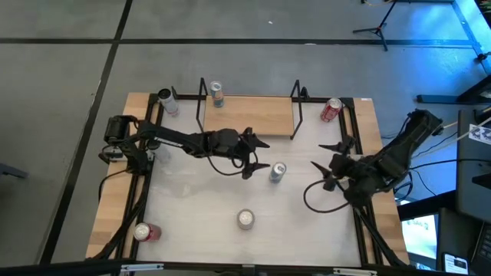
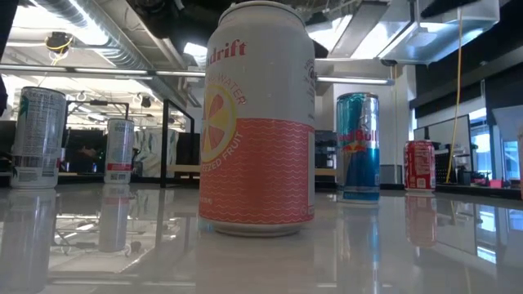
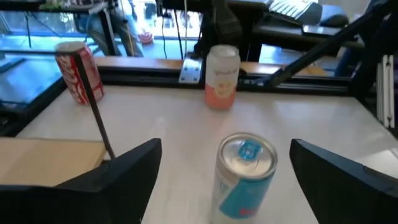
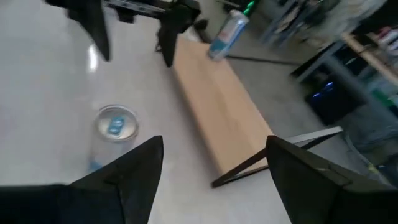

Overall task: Place canned beverage on shelf
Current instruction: Put the blue soda can aligned with the other blue soda can on the shelf

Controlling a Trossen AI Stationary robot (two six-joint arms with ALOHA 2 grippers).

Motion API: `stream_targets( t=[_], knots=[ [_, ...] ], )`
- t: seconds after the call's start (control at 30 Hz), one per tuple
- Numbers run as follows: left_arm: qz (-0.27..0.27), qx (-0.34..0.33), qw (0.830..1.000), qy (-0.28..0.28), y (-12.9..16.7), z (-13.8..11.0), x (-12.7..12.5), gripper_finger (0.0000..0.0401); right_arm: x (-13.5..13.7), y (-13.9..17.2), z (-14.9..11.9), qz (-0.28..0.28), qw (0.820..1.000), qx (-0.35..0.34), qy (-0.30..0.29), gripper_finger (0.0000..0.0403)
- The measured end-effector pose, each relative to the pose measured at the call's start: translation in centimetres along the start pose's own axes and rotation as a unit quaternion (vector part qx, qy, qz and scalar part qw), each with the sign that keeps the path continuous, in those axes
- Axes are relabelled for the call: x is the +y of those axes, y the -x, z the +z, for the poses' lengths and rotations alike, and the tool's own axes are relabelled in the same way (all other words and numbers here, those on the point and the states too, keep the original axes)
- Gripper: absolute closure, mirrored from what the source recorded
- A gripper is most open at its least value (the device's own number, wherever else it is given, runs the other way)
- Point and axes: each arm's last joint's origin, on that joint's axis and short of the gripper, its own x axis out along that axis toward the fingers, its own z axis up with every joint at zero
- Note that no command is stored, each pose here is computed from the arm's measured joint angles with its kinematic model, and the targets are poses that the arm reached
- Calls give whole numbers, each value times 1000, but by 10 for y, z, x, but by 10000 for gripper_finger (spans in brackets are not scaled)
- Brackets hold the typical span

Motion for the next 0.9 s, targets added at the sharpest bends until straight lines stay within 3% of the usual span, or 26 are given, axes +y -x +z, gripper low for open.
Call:
stream_targets(
  t=[0.17,0.43,0.57,0.9],
  knots=[
    [-18,-38,999,-17,-7,0,-11,52,16,-23,-33,-36,998,-33,-30,123],
    [-72,-21,997,15,-44,-11,2,52,37,-45,-72,-17,998,-31,-58,123],
    [-111,-10,994,18,-57,-18,4,52,39,-49,-79,-11,998,-30,-62,123],
    [-77,17,997,8,-71,-37,7,52,40,-50,-81,-14,997,-33,-64,123]
  ],
)
